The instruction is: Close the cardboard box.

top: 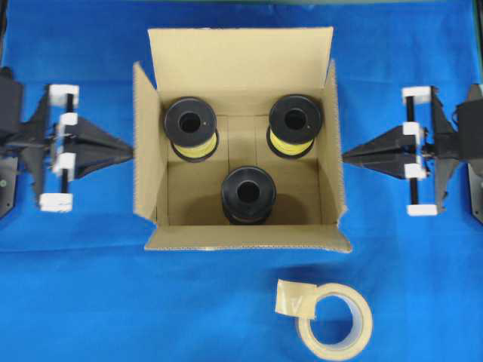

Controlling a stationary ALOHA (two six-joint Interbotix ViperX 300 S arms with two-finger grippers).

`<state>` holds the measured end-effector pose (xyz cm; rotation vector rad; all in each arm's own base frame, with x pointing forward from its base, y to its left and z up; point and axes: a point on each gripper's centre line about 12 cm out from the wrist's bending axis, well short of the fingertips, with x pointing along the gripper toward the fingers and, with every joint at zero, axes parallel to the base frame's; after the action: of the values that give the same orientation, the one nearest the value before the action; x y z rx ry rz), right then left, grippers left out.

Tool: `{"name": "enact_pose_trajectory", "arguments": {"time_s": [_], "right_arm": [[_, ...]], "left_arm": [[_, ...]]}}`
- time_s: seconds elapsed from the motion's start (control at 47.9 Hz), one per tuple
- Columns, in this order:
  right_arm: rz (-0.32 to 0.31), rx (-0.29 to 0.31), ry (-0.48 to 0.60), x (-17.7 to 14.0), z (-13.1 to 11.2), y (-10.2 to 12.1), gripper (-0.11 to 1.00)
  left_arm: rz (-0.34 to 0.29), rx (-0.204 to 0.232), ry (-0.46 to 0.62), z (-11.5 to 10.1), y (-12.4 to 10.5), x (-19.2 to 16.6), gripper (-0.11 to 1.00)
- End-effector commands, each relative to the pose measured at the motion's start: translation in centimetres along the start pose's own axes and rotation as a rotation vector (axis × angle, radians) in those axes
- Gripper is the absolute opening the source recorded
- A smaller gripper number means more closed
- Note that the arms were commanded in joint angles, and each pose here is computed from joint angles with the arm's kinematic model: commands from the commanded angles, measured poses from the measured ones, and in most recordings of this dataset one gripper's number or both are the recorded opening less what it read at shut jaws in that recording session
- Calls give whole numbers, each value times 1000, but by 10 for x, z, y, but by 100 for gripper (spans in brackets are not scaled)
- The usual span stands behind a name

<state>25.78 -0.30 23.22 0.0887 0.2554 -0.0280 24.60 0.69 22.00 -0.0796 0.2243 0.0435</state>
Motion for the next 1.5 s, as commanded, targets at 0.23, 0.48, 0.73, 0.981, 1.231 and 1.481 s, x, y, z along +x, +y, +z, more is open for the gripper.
{"name": "enact_pose_trajectory", "arguments": {"time_s": [0.23,0.48,0.73,0.981,1.231,1.481], "right_arm": [[-27,2,-15,47,4,-7,0],[-56,35,84,80,-27,-14,0],[-73,58,117,88,-38,-17,0],[-73,58,114,89,-37,-17,0],[-73,60,111,89,-36,-17,0],[-71,58,112,89,-37,-16,0]], "left_arm": [[23,-2,8,13,5,60,0],[29,0,95,-5,6,101,0],[34,-7,139,-20,7,110,0],[49,-4,98,-10,13,116,0],[135,7,26,16,50,144,0],[188,90,-14,36,75,170,0]]}}
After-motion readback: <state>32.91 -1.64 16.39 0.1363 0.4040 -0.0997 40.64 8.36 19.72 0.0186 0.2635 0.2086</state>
